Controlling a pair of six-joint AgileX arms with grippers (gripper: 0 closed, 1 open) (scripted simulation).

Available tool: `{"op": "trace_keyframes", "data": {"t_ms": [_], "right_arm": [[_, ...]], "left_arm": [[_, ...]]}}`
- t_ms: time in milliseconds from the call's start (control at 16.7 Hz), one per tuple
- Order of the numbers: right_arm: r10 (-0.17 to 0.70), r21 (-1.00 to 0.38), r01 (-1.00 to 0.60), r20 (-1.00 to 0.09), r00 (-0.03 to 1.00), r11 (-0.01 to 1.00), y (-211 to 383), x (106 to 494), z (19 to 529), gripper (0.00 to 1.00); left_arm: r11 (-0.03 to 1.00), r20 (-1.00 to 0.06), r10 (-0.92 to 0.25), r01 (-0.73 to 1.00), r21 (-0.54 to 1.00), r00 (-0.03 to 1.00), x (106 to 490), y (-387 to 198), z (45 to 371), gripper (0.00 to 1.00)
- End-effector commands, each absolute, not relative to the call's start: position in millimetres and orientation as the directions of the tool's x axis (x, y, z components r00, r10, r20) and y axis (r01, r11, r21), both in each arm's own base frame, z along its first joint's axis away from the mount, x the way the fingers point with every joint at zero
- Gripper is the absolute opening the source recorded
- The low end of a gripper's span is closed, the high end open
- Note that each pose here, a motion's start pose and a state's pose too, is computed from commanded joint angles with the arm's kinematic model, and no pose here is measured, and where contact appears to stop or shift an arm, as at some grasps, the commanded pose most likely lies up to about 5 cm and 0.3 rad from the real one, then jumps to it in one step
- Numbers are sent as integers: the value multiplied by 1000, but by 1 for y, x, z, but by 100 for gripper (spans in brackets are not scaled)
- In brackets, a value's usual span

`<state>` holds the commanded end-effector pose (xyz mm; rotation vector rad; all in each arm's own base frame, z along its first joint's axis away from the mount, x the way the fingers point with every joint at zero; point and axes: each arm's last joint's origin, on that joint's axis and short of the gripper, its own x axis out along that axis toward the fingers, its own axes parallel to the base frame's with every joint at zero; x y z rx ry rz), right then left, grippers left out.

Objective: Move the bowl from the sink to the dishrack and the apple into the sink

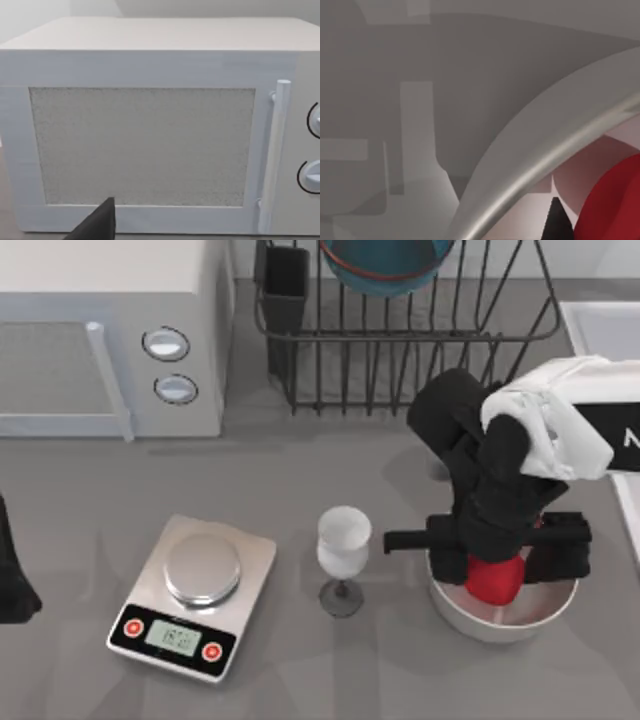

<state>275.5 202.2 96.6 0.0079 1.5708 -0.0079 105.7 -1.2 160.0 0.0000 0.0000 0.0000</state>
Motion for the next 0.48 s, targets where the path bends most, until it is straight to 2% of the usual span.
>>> {"op": "trace_keyframes", "data": {"t_ms": [480], "right_arm": [[0, 0, 10, -1000, 0, 1000, 202, 275, 97, 0]], "left_arm": [[1000, 0, 0, 0, 0, 1000, 106, -1, 160, 100]]}}
